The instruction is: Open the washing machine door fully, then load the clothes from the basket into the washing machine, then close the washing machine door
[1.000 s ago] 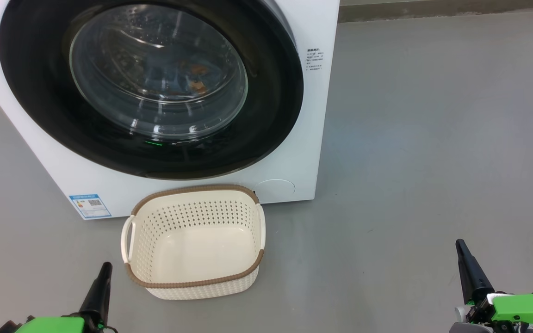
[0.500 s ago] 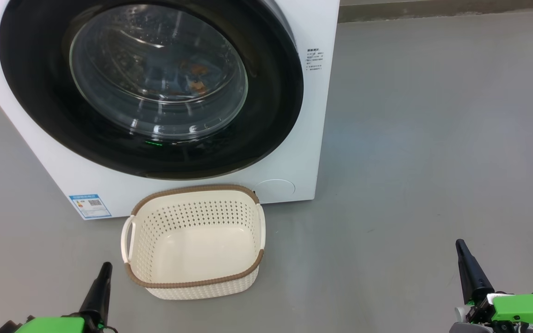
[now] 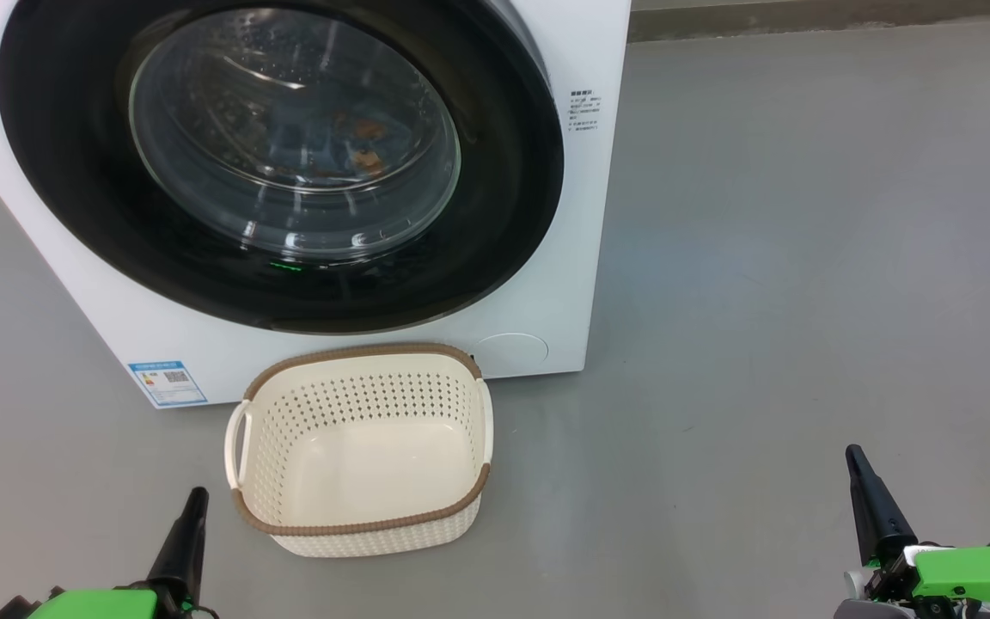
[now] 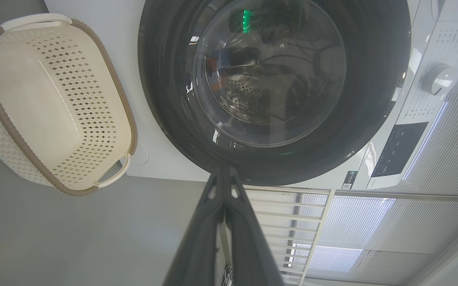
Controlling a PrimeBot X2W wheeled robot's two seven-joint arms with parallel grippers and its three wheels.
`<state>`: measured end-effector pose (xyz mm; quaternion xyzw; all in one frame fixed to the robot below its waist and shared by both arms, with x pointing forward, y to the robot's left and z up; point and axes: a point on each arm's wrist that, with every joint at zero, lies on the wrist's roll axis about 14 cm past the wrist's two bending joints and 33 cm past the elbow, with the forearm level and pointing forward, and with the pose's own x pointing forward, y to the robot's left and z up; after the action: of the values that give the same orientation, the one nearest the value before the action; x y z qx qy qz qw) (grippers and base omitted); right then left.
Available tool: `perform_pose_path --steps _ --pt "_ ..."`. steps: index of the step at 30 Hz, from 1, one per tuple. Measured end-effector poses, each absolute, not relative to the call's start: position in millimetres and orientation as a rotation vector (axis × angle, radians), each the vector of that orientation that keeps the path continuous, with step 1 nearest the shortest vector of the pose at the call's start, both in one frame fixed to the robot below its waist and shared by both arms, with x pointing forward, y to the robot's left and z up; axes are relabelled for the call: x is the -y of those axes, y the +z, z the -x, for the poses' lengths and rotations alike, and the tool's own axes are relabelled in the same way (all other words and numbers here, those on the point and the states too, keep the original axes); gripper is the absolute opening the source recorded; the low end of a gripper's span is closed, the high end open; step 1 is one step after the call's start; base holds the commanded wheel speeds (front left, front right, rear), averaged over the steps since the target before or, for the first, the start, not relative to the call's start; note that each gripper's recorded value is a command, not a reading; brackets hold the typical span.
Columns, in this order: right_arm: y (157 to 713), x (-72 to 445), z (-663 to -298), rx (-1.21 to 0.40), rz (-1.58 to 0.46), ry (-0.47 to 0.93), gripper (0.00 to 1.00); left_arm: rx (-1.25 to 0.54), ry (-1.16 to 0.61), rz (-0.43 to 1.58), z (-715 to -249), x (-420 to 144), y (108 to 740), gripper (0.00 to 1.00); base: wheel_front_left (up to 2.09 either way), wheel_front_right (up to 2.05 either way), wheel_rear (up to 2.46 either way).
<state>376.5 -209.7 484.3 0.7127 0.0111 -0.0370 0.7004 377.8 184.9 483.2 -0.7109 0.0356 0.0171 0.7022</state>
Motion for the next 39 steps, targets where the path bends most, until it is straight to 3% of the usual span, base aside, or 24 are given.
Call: perform_pose_path --steps 39 --pt "484.2 209.4 -376.5 -0.025 -1.589 -0.082 0.0 -0.079 0.038 1.582 -377.8 -184.9 483.2 0.0 0.0 0.0 0.0"
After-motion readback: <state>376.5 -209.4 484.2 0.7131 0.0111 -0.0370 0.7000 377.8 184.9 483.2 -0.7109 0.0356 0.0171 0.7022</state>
